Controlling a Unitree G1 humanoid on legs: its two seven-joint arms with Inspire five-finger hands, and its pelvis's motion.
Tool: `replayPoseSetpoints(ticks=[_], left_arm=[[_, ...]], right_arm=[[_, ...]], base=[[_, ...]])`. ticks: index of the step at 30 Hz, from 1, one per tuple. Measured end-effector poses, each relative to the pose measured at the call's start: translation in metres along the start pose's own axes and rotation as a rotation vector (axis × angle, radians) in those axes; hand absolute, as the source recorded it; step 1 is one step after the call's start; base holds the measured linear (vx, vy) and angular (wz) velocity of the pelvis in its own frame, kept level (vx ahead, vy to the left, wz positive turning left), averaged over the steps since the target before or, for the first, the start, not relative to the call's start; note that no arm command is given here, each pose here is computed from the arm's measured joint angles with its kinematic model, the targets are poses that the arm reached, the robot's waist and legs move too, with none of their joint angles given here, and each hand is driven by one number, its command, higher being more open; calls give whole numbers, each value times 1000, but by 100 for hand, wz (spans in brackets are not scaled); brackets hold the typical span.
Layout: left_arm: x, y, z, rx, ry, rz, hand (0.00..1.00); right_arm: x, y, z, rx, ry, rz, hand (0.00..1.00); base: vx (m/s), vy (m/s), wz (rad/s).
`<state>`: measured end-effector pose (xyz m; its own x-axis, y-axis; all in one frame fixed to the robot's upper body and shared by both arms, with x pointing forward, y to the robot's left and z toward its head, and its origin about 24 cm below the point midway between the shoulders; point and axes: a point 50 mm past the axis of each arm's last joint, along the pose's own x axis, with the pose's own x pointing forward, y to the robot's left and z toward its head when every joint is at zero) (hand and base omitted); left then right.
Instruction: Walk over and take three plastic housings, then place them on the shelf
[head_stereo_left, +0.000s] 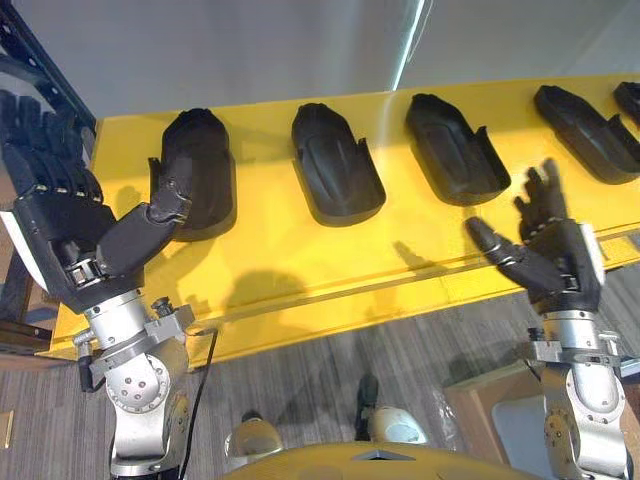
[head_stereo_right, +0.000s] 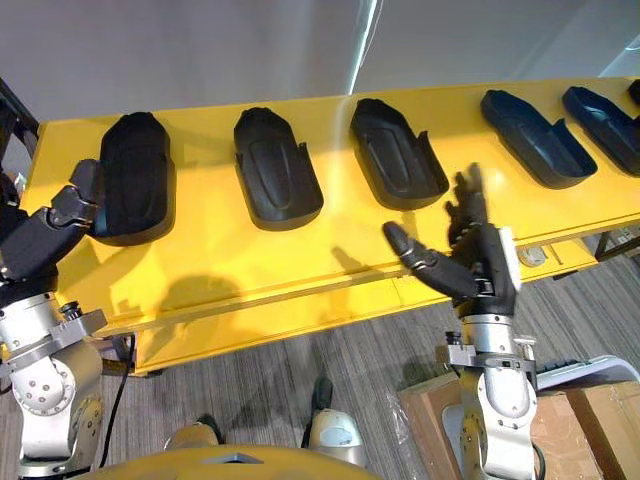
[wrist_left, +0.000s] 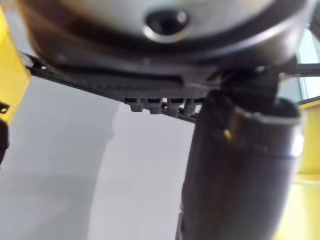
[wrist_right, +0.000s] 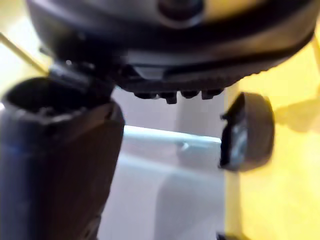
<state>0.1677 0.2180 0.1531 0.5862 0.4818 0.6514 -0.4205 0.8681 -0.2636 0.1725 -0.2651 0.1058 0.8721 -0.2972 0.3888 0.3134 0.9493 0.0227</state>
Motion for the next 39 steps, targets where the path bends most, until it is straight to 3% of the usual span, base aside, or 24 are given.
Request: replayPoseSetpoints(ticks=[5,9,15,19,23,29,33,39], left_arm=[[-4,14,5,201,-65,54,100],[-13,28,9,349,-92,69,100],[-20,28,18,344,-161,1,100],[-20,19,21,312,-177,-158,100],[-13,19,15,127,-29,-329,100],[-11,20,3,-29,137,-427,100],[-2,37,10,-11,93,-336,100],[6,90,19,157,-15,41,100]], right_arm=[[-24,-35,-11,5,-6,-424,100],[-86,-72,-67,-92,315,-798,100],[-174,-87,-122,-219,768,-1050,100],[-193,-79,-143,-211,944,-1042,100],[-209,-68,-160,-165,1123,-950,100],[-242,-58,-173,-78,1360,-829,100],[-245,-57,-177,-20,1406,-803,100],[-236,-65,-180,6,1420,-792,100]], base=[[0,3,1],[-14,-12,26],[-6,-5,34],[-19,13,18],[-24,20,14],[23,13,27],[50,21,31],[52,29,19]])
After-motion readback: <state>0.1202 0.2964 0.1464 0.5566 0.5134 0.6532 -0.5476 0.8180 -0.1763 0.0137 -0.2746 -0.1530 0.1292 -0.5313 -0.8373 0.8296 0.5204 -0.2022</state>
